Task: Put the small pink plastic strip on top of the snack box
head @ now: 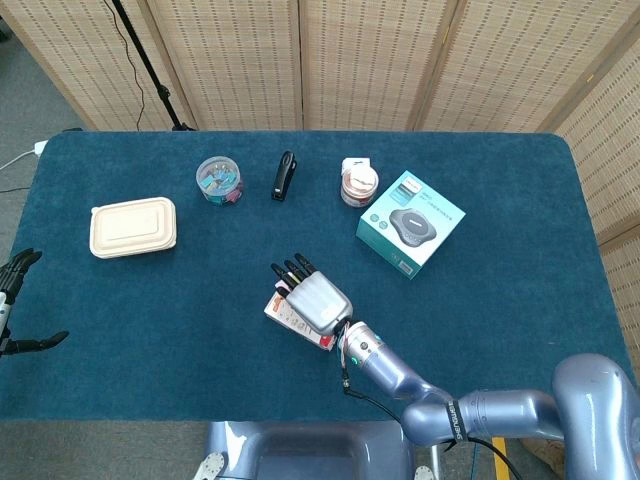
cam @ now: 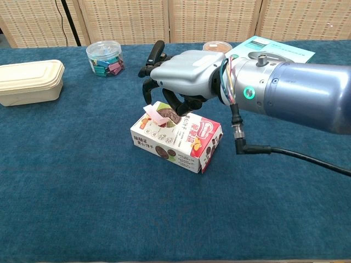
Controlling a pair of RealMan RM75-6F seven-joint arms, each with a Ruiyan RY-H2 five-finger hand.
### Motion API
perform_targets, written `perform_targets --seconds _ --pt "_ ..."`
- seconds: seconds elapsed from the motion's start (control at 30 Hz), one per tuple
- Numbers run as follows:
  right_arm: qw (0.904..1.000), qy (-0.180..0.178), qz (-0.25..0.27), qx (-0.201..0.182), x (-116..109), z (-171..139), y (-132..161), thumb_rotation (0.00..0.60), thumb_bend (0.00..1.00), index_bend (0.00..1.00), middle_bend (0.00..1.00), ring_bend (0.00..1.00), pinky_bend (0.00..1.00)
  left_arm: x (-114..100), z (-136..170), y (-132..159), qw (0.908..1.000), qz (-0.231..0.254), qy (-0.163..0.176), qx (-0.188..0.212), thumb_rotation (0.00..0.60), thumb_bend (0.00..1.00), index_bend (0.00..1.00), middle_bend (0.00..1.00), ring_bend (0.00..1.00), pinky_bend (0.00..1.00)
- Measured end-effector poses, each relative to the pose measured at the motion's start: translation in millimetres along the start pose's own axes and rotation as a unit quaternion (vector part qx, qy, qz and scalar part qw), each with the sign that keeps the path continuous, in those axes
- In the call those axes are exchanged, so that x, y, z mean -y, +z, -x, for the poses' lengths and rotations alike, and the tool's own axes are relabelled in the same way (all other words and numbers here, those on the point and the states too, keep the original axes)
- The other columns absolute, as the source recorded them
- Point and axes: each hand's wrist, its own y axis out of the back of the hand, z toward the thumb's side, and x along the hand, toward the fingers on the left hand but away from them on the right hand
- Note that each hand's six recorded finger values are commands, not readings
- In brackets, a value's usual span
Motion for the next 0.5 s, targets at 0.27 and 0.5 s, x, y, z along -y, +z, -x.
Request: perform_targets --seconds 0.27,0.5 --pt "0.9999 -0.001 -0.01 0.0 7.7 -1.4 7.0 0.6 1.0 0.27 0.0 0.0 0.0 0.2 0.3 0.4 1.0 0.0 0.0 0.0 0.6 0.07 0.0 0.0 0.0 0.0" --pt "0.9999 0.0 -0.015 0.0 13.4 1.4 11.9 0.6 1.0 0.27 0.0 0.0 0.0 0.1 1.9 0.1 1.0 0.002 0.0 0.001 0.6 0.07 0.0 0.0 0.0 0.0"
